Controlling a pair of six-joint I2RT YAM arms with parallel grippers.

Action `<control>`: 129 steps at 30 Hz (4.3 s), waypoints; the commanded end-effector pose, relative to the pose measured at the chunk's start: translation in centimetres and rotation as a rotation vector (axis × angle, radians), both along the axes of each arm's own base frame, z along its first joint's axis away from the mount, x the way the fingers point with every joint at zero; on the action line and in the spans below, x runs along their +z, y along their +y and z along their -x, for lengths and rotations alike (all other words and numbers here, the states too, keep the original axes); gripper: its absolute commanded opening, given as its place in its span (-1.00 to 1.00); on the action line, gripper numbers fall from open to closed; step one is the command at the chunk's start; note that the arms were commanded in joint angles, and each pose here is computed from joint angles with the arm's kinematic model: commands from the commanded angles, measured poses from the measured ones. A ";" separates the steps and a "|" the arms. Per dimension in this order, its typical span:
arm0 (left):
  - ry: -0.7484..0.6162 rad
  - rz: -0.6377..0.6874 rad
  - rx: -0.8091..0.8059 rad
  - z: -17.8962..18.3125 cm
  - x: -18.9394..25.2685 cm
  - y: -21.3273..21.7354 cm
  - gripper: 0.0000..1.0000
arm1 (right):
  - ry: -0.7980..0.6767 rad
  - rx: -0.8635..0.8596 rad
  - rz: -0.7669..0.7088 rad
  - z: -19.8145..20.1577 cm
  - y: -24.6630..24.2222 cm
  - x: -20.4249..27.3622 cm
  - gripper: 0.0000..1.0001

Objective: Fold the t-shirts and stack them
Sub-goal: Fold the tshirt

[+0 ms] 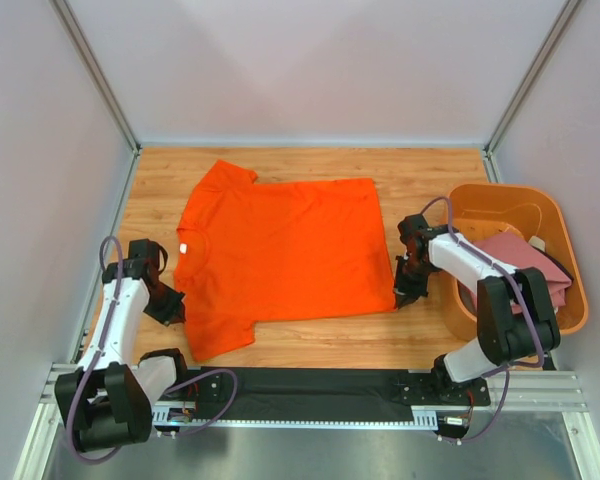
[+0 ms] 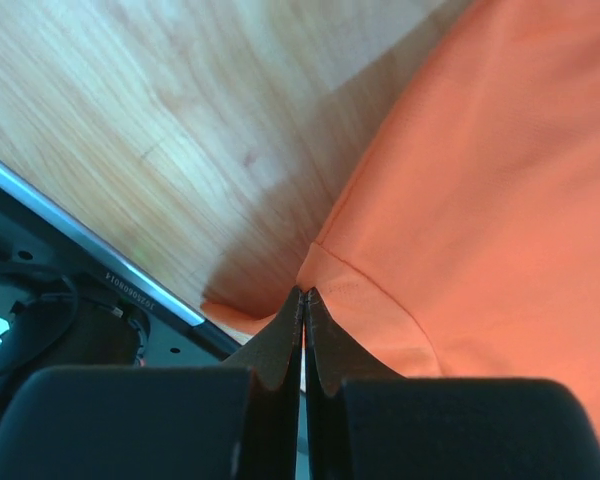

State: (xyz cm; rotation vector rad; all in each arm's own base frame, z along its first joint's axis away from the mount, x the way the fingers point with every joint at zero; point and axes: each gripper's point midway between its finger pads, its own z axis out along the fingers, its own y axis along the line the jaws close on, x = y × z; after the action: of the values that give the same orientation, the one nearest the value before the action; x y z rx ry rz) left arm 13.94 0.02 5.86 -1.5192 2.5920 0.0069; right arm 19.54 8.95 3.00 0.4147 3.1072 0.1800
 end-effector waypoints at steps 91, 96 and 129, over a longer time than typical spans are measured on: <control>-0.334 -0.130 -0.450 -23.3 10.5 -1.1 0.43 | -0.303 0.006 0.032 -23.0 1.3 7.7 0.37; -0.450 0.105 -0.619 -21.0 9.6 -10.7 -0.44 | -0.300 0.100 -0.011 -19.1 6.4 7.8 0.22; -0.332 0.095 -0.816 -26.5 2.1 -21.4 -0.84 | -0.262 0.133 0.073 -23.0 9.2 0.3 -0.01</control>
State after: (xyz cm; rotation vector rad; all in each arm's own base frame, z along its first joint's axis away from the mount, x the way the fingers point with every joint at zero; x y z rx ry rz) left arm 39.86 -21.02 4.44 -0.4090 2.8070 -0.4299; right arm 39.78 19.09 3.12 0.1350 2.9386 0.1601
